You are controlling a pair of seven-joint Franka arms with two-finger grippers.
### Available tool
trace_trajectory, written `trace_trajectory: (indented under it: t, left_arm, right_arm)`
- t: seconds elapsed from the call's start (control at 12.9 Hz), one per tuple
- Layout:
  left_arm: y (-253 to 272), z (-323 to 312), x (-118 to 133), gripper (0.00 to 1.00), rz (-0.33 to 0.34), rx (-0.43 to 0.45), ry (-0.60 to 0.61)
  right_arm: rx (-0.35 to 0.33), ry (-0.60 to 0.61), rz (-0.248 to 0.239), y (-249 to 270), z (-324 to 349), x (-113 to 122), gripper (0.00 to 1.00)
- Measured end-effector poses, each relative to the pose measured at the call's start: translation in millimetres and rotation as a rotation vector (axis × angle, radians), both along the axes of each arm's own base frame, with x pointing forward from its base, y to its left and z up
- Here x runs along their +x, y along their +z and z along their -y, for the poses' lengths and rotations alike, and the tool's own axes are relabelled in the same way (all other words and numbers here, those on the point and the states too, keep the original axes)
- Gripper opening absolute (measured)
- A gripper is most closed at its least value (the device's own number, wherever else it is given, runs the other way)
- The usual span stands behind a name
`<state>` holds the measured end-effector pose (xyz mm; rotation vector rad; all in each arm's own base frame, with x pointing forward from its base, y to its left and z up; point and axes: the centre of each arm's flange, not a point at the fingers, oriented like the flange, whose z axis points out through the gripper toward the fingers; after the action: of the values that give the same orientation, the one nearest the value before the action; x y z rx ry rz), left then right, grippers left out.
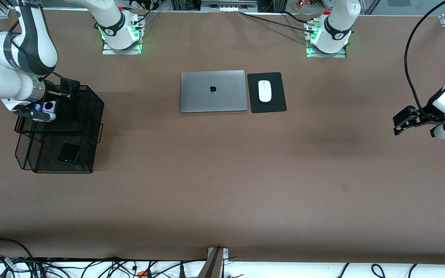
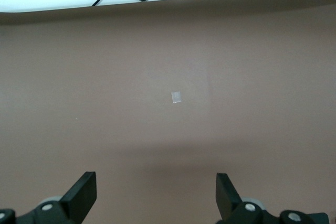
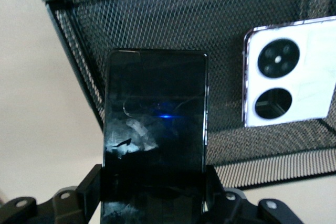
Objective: Place phones with both arms
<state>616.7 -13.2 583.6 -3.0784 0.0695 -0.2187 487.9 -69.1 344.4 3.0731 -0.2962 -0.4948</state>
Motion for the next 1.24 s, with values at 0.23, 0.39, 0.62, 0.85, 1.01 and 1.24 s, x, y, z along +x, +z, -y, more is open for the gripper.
trace_trajectory:
  t: [0.23,0.39,0.62,0.85,1.01,1.24]
  left_arm:
    - [0.3,0.0,0.0,1.0,0.001,0.0,0.0]
    - [0.4,0.0,0.0,1.0,0.001,0.0,0.0]
    - [0.4,0.0,0.0,1.0,0.001,0.0,0.0]
    - [0.4,0.0,0.0,1.0,0.001,0.0,0.0]
    - [0.5,0.0,0.0,1.0,0.001,0.0,0.0]
    - [0.5,0.0,0.0,1.0,0.001,0.0,0.0]
  right_arm:
    - [-0.01,0.014,0.067,0.7,1.0,8.6,0.8]
    - [-0.018,0.025,0.079,-2.2,1.1,11.4,0.8]
    - [-0.027,0.035,0.079,-7.7,1.1,13.3,0.8]
    - [-0.027,0.039,0.083,-6.5,0.8,14.3,0.96]
    - [-0.018,0.065,0.089,-3.2,1.0,15.7,1.0]
    - [-0.004,0.086,0.087,21.5,0.3,24.2,1.0]
